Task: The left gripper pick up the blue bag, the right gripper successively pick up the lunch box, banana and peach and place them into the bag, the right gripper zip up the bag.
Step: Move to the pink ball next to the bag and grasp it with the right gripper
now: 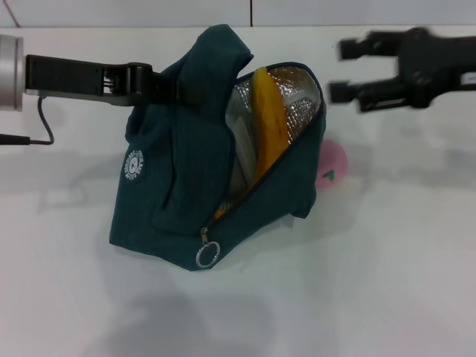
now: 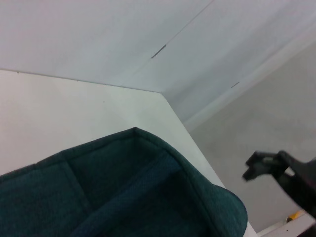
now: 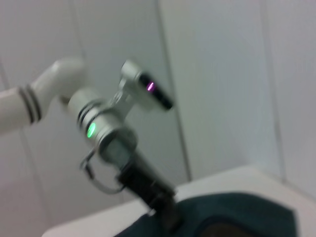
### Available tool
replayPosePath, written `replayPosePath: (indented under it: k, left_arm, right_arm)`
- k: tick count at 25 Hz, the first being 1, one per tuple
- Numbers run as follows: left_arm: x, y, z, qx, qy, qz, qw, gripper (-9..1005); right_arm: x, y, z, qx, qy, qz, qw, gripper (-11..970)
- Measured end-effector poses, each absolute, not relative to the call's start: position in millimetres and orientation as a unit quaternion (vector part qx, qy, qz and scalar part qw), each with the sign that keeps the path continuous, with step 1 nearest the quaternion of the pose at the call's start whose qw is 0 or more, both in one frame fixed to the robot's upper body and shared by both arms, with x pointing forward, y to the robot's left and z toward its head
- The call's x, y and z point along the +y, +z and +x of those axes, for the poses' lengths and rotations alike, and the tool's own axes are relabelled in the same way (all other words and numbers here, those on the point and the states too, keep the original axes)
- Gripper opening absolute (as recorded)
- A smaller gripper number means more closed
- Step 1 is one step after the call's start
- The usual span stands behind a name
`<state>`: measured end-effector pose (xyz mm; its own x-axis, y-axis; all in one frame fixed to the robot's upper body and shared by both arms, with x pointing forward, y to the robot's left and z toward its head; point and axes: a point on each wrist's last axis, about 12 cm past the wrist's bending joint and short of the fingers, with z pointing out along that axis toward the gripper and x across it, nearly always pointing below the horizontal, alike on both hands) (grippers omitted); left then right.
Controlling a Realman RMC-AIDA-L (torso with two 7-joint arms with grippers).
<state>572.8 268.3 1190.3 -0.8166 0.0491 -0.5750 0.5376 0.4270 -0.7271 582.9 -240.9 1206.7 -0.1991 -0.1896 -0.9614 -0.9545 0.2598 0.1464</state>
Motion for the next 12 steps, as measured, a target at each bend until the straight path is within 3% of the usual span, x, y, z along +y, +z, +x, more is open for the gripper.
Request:
replayPosePath:
  k: [5, 12]
  left_arm:
    - [267.9, 1187.9, 572.8, 0.809, -0.505, 0.178, 0.243, 45]
    - [270.9, 1188.3, 573.3, 0.807, -0.507, 0.172, 0.248, 45]
  right_arm:
    - [-276.8, 1197.4, 574.9, 0.672, 0.398, -0.388, 0.489, 863]
    - [-320.6, 1161.0, 560.9, 0.721, 0.325, -0.33, 0.515, 859]
